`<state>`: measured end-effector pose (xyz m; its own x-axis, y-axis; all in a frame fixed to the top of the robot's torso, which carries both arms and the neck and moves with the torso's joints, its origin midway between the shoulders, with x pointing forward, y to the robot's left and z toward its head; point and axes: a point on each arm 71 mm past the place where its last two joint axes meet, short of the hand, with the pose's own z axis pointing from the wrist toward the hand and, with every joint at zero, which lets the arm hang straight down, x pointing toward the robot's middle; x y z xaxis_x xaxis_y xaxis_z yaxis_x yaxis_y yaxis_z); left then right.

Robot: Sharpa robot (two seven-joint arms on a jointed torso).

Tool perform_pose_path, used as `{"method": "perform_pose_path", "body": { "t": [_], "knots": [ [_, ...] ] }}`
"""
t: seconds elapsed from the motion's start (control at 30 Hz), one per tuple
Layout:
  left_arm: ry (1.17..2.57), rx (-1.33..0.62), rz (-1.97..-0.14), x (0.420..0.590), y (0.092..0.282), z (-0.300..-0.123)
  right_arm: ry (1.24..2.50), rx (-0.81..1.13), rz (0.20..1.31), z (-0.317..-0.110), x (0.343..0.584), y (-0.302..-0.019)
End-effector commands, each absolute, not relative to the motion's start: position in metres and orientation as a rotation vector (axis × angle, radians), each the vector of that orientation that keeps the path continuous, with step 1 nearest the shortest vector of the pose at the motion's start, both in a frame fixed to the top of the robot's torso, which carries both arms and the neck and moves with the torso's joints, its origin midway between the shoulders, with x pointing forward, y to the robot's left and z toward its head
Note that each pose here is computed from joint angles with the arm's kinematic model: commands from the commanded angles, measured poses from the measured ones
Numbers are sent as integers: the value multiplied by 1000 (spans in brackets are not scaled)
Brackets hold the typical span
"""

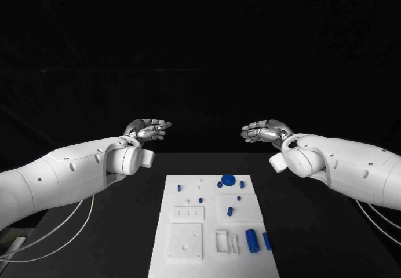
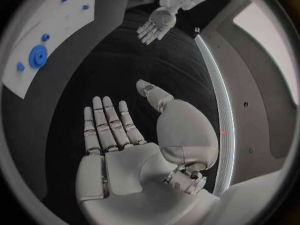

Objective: Assemble the parts on the task board

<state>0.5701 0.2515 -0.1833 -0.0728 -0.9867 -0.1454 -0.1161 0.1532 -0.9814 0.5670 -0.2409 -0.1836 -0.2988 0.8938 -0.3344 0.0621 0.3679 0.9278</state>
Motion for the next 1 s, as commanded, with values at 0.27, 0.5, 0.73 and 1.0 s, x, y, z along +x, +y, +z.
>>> {"method": "perform_pose_path", "body": {
  "t": [0.27,0.5,0.73,1.0],
  "knots": [
    [1506,-1062,-1191,557,247,-182,1669,270,825,-182,567,-228],
    [1589,-1008,-1268,540,241,-181,1664,100,764,-181,565,-216],
    [1617,-992,-1334,524,234,-175,1731,-80,708,-186,560,-208],
    [1628,-986,-1362,513,232,-171,1715,-143,689,-186,560,-201]
  ]
}}
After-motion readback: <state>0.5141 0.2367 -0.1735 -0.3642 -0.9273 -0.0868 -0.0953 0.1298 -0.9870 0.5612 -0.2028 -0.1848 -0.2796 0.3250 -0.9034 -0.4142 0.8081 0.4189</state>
